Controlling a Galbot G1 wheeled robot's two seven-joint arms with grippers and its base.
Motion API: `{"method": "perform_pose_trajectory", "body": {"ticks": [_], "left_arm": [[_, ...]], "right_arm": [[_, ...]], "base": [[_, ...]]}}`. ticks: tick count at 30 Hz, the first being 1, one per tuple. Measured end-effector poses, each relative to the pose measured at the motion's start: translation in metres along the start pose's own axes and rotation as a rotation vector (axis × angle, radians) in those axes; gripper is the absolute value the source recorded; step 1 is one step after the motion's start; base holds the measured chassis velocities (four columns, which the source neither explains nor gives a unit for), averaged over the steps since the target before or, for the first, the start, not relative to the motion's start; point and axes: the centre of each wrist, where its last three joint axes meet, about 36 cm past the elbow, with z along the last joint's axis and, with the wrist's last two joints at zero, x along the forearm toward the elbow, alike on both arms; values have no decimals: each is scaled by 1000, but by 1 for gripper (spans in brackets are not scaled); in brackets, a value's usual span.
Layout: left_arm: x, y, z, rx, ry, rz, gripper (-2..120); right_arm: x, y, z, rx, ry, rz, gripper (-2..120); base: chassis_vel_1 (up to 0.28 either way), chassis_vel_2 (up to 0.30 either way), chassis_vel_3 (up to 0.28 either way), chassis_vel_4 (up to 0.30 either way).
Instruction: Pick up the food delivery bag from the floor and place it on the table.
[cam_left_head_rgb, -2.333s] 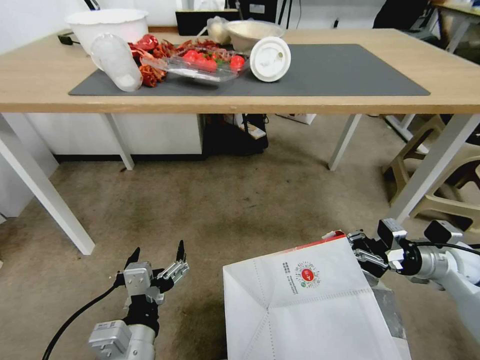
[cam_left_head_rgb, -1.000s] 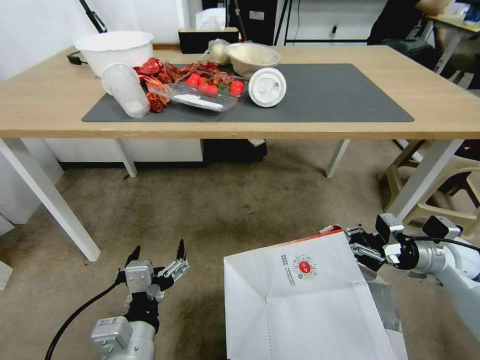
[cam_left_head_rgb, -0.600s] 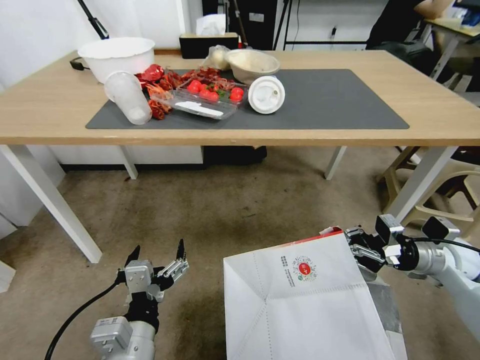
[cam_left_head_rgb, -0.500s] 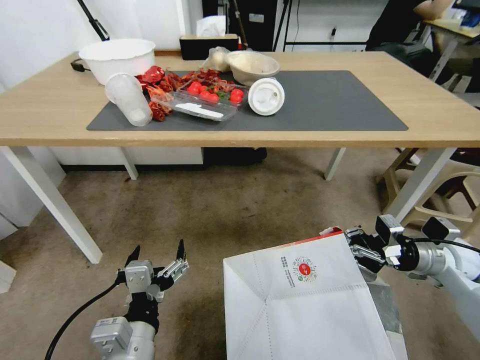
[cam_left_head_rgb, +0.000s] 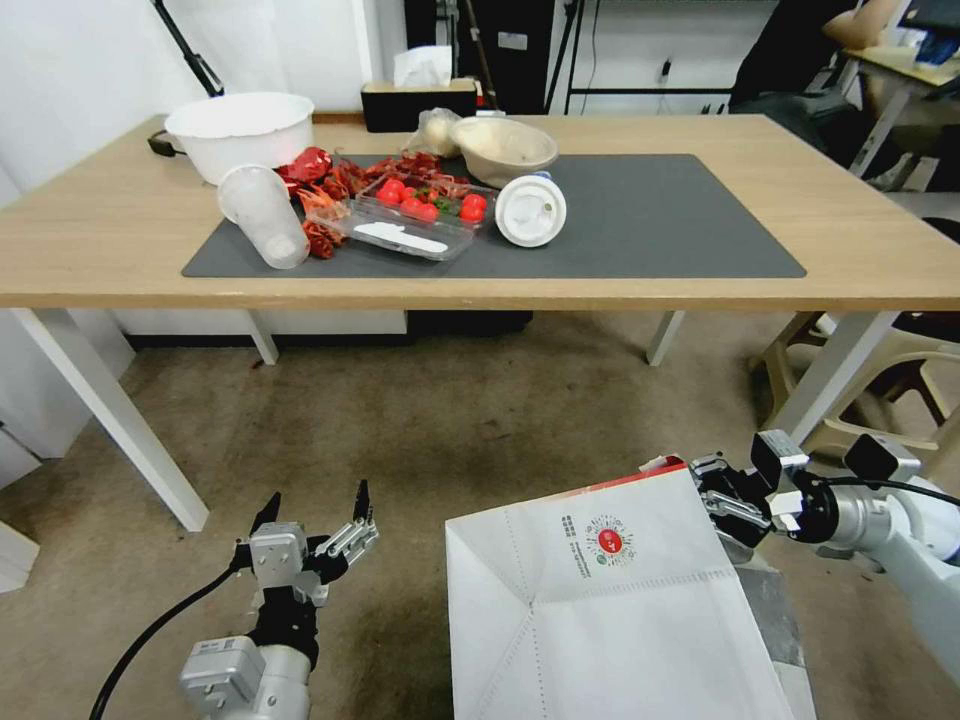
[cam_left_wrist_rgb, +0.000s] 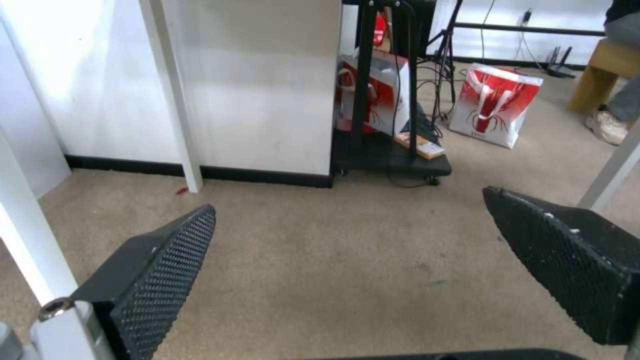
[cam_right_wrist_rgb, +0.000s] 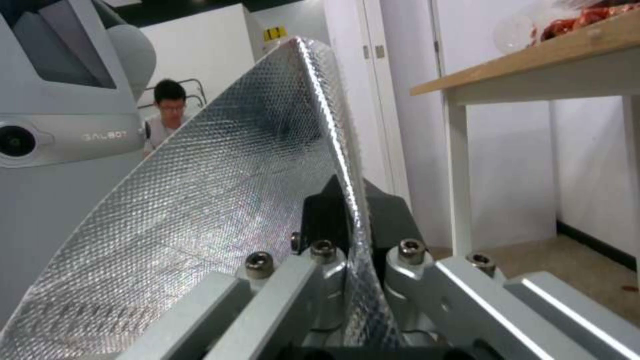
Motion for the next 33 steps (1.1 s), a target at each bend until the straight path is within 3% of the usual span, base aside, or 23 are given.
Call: {"method": "perform_pose_trajectory", "body": {"ticks": [33], "left_arm": [[-1,0,0,-1,4,5,100]], "right_arm": [[3,0,4,-6,-4,11,0]], "base": [[0,0,0,0]]}}
